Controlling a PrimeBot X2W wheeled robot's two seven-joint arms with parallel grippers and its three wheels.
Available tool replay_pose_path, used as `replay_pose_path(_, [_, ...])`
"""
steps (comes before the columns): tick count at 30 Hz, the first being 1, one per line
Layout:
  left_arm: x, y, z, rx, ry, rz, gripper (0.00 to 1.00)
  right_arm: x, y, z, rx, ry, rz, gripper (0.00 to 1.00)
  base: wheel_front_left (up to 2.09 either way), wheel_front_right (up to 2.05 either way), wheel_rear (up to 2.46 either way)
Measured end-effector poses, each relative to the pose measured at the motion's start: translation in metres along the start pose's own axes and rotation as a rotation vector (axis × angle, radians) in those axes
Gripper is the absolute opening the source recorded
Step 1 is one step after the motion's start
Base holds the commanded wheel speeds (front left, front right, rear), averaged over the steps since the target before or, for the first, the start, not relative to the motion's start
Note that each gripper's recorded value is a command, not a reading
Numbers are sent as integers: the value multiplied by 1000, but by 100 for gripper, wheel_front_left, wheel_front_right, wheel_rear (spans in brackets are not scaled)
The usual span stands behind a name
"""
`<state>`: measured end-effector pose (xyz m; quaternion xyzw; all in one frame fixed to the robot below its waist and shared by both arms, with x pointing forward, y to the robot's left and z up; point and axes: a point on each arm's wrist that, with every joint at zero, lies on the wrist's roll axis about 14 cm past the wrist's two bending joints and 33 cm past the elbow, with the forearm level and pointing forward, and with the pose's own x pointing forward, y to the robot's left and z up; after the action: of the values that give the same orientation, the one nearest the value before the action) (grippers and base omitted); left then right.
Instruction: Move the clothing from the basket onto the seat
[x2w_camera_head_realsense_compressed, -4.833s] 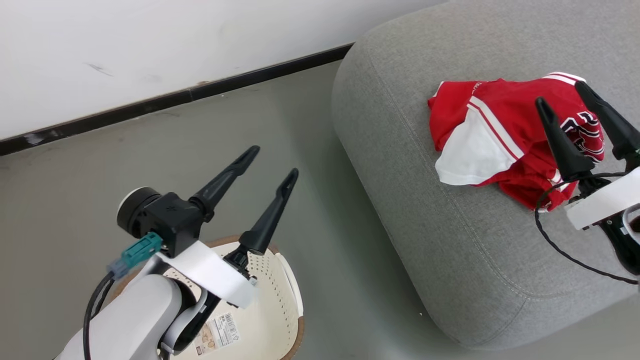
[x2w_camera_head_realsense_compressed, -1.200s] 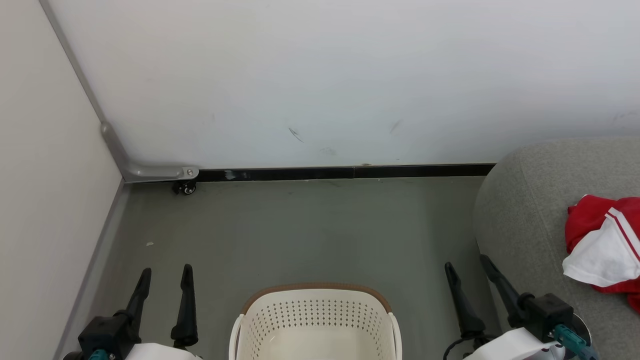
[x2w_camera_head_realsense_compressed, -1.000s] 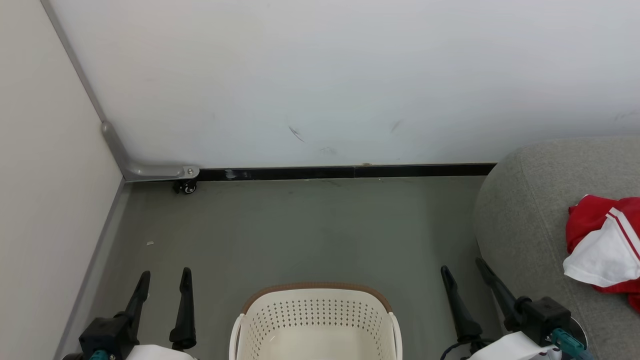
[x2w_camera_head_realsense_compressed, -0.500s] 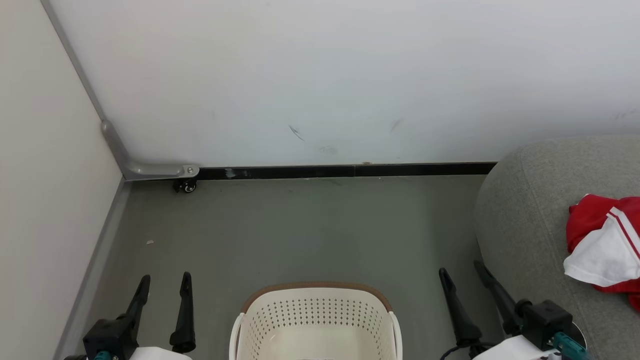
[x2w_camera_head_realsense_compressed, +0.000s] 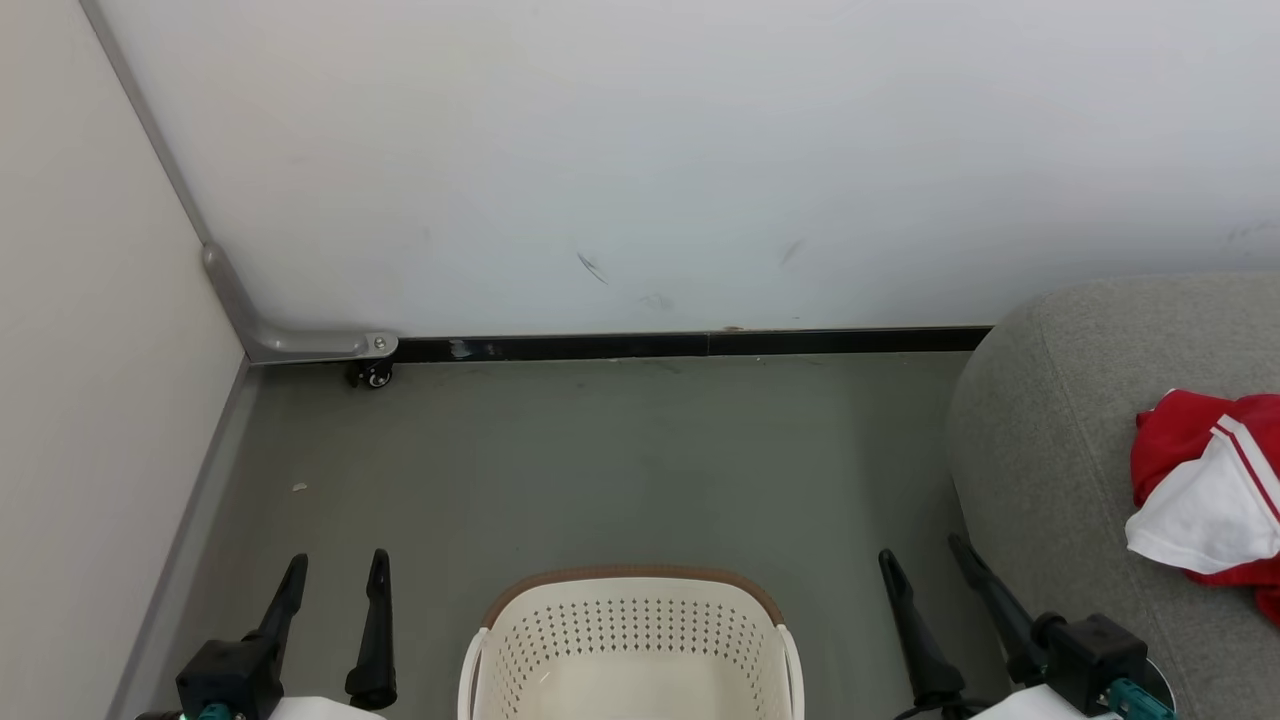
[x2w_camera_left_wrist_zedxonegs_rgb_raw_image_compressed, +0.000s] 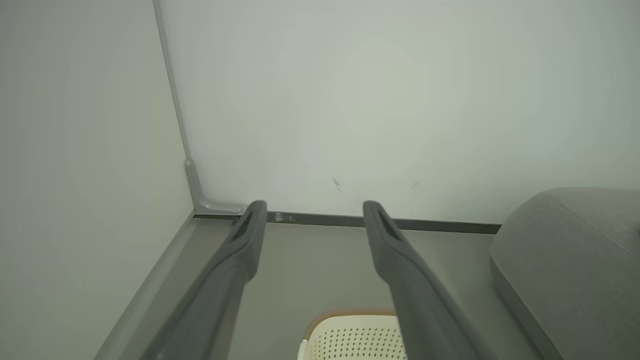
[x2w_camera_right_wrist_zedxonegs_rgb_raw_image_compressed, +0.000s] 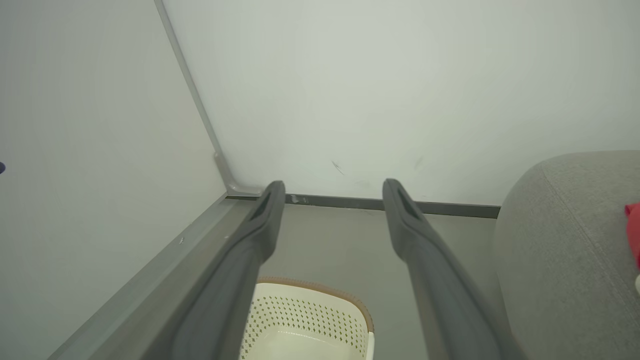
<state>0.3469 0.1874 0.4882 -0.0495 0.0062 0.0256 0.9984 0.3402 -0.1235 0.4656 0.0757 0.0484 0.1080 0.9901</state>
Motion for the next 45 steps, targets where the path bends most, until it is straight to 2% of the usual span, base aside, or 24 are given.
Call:
replay_pose_path(37, [0,1,-7,30,17,-7,100,-4,2,0,9,13,1,100,0,0,0])
replay_pose_path(38, [-1,1,-9,30,23,-7,0,-4,2,-2,10,20,1,0,0,0,0])
replay_pose_path(45, [-18,-4,-44,10,131,3,0,-20,1,-35,26,119,-11,0,0,0,0])
